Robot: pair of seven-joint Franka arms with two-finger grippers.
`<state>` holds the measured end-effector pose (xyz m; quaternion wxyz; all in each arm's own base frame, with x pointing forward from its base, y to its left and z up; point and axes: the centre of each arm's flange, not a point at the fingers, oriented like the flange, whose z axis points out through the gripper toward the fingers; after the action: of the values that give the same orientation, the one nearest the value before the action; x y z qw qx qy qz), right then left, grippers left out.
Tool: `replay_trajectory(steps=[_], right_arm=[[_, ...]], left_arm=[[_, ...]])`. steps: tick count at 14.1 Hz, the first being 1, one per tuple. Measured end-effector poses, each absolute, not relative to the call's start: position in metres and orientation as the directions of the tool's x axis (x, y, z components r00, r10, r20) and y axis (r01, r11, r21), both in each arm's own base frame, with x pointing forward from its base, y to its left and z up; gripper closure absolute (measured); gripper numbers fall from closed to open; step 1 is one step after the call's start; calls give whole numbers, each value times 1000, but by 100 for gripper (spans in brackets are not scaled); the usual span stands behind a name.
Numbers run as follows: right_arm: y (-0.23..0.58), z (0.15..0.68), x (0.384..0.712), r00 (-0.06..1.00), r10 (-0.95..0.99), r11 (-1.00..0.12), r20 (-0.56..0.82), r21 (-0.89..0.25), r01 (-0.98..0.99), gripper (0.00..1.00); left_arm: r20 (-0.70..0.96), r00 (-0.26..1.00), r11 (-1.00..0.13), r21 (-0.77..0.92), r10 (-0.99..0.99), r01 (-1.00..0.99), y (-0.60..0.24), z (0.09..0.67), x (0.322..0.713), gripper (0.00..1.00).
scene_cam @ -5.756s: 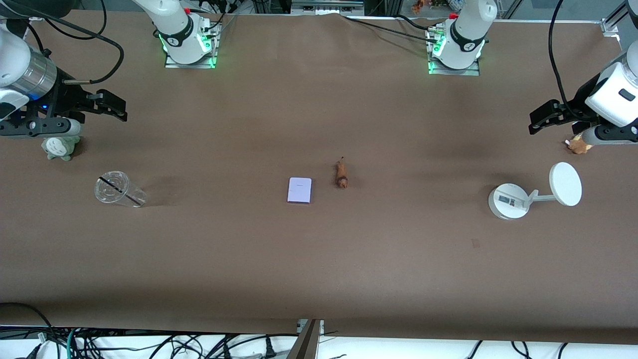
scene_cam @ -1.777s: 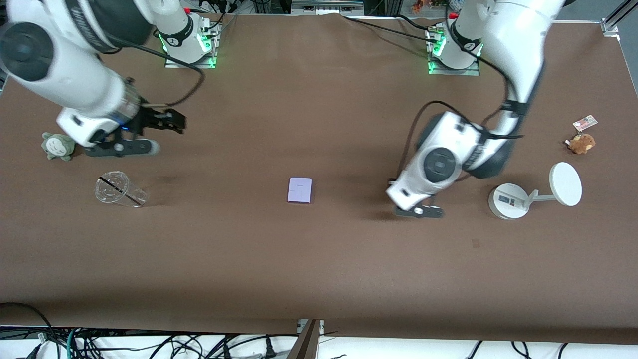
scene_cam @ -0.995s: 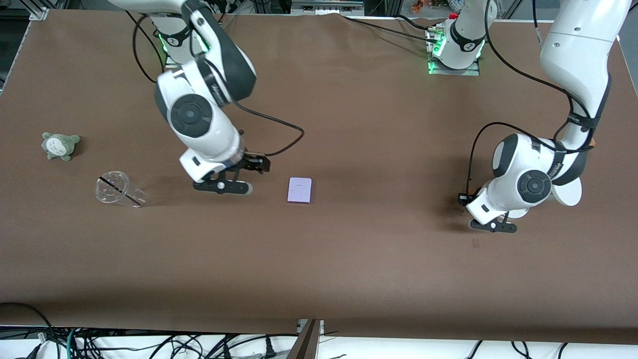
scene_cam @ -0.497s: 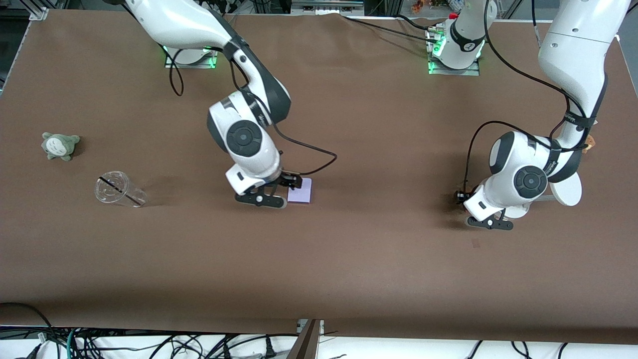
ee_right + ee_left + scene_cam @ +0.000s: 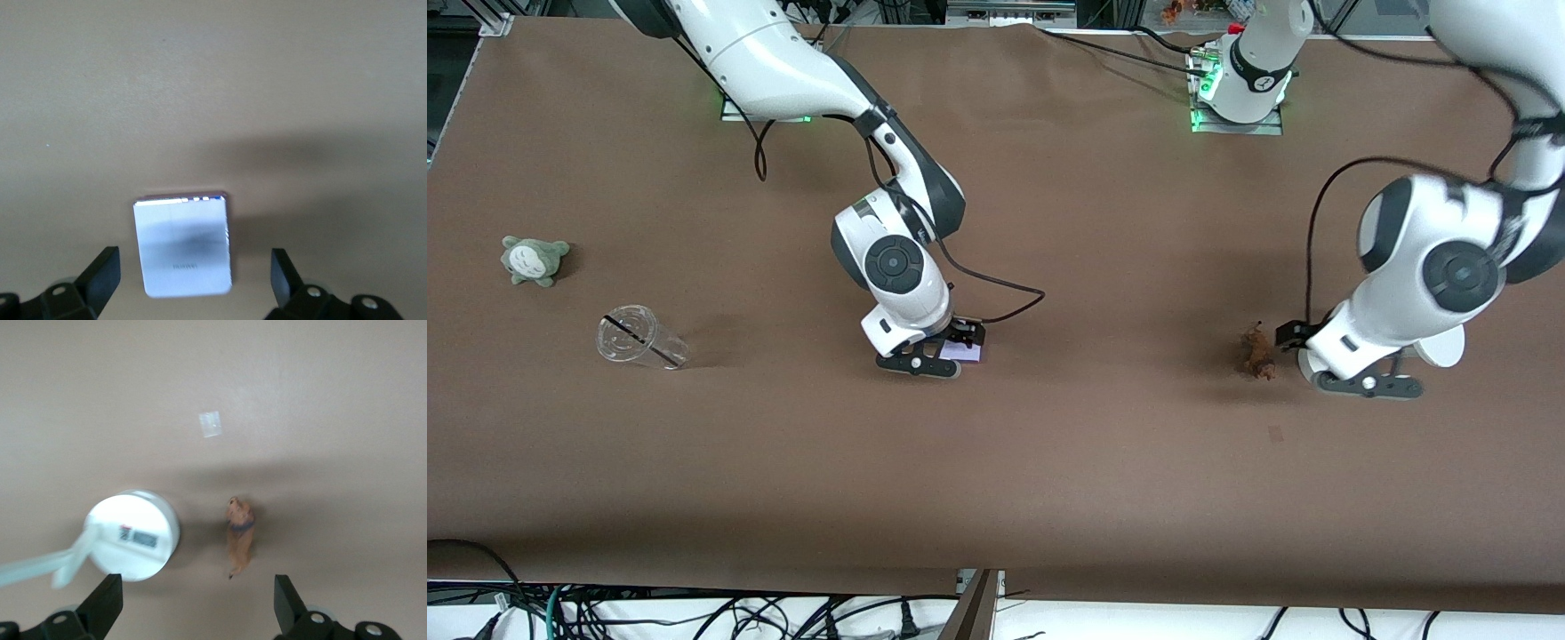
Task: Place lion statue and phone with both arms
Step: 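Set the lion beside the mirror while the right gripper grasps the phone, then carry the phone toward the cup while the left gripper returns to rest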
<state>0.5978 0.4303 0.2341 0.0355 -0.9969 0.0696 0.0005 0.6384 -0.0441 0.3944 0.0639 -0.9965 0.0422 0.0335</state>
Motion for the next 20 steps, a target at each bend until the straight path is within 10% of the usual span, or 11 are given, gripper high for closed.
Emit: replay_trajectory(steps=[8,20], right_arm=[[446,184,588,995,-99,-992,29,-75,-97,0],[448,184,597,996,-88,-995,26,-55,-87,15]], left_arm=[[9,1000,-998,-56,6,7,-36,579,633,0],[-64,997,-997,-65,-42,-47,-17,610,613,0]])
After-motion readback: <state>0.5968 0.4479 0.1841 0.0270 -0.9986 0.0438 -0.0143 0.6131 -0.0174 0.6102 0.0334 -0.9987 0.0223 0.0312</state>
